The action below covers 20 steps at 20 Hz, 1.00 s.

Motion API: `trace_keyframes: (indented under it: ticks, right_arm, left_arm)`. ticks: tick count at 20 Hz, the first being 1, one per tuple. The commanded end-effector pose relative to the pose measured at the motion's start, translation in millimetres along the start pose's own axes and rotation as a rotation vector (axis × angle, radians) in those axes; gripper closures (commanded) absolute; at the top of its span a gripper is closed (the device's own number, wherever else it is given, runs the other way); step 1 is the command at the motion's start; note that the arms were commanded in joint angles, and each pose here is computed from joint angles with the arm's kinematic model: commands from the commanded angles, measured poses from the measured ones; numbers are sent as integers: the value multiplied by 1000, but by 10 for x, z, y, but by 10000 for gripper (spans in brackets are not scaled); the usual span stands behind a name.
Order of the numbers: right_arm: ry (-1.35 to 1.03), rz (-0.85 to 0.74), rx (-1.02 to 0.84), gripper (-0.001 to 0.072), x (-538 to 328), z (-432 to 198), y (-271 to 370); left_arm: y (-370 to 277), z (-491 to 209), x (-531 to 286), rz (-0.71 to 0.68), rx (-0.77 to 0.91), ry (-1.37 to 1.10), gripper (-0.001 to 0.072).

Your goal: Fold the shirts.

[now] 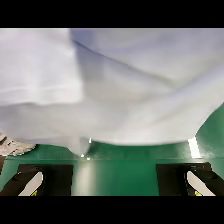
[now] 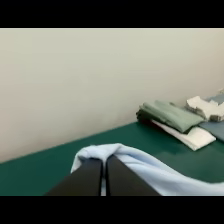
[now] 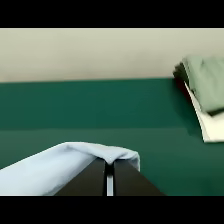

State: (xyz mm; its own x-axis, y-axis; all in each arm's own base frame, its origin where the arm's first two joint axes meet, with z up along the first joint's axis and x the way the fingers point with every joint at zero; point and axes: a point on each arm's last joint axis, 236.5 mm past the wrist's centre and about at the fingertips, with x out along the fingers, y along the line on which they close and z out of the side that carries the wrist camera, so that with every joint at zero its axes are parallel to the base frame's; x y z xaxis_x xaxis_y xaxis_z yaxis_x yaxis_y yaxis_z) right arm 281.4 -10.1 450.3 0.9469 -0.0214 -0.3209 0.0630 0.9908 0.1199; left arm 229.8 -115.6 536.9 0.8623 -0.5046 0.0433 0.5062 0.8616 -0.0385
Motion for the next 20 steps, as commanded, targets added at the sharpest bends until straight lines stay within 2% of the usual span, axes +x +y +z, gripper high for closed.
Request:
trace_keyframes:
  ticks: [1,5,8,11,14,20]
  right_arm:
    - [387,-133,19,700,636,-819,-341]
    - [827,-174,26,700,1390,-1939,-499]
    - [993,-177,21,700,1876,-2545,-572]
    - [987,-176,19,699,2388,-2872,-639]
    - [922,-168,16,699,2844,-3040,-685]
    - [764,-143,39,699,3377,-2998,-659]
  left_arm:
    - [498,-1058,495,23,-170,289,684]
    - [940,-2547,937,9,-410,659,684]
    - [1183,-3378,1154,16,-542,818,684]
    - [1427,-3902,1370,17,-553,872,683]
    - [1738,-4209,1627,78,-572,841,684]
    - [2238,-4517,1966,203,-584,738,683]
